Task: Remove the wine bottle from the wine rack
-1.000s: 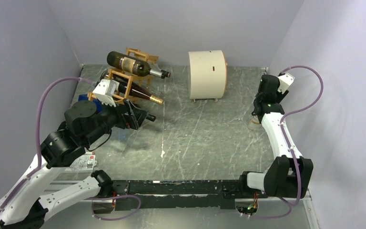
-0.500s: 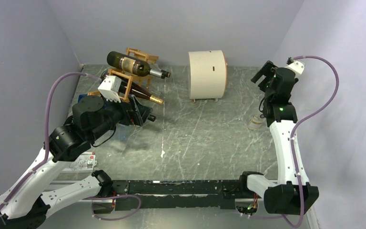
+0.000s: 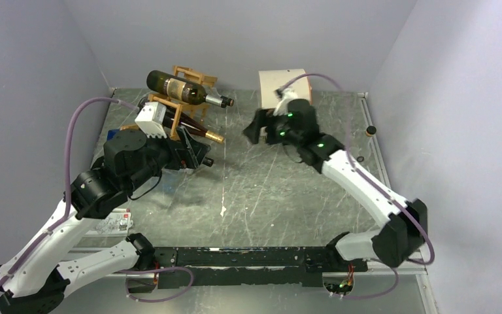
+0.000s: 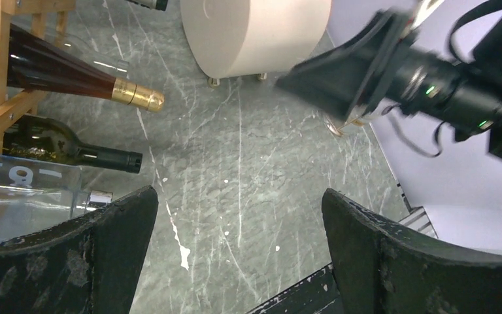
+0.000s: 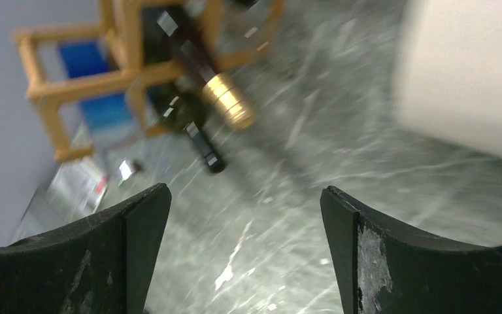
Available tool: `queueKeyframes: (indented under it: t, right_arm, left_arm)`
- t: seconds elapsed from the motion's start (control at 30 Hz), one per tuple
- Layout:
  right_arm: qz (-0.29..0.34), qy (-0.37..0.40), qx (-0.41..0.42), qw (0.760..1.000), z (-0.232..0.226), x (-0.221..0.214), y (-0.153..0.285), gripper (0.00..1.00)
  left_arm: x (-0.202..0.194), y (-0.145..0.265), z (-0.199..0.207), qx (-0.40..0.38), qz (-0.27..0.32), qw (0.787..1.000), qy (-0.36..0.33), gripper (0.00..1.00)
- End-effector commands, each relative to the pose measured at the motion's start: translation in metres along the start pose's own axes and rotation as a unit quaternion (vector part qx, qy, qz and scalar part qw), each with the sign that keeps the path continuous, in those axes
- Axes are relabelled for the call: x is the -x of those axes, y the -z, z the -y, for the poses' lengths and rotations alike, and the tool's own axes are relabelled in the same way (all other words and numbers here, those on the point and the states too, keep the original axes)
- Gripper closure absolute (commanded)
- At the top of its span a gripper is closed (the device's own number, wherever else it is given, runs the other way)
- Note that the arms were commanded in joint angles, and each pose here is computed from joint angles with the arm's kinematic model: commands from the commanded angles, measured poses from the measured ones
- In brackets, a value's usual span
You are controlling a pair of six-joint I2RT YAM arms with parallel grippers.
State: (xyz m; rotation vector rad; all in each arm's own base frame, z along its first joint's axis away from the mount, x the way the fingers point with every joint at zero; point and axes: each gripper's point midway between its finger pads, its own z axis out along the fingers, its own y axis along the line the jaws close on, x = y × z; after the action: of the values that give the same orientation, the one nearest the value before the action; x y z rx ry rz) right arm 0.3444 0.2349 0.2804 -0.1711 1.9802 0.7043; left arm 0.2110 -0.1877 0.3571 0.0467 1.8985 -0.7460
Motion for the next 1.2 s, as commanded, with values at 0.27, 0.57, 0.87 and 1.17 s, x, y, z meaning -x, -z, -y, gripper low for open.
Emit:
queueKeyframes:
  t: [0.27,0.57,0.87,1.17]
  right_arm:
    - [-0.026,0.056,0.155,0.986,-0.098,-0.017,-0.087,0.07]
    - [-0.015,0.236,0.075,0.969,-0.074,0.020,-0.148,0.06]
    - [-0.060,0.412,0.076,0.906,-0.054,0.007,-0.190,0.08]
    - [-0.074,0.444,0.061,0.891,-0.048,0.003,-0.213,0.28]
  left_arm:
    - [0.017,0.018,-0.018,0.050,0.037,0.998,0.032,0.01]
    - [0.014,0.016,-0.016,0.044,0.028,0.999,0.009,0.01]
    - [0.016,0.017,-0.016,0.041,0.029,0.999,-0.003,0.05]
    - [0.018,0.028,-0.018,0.040,0.038,0.998,0.006,0.05]
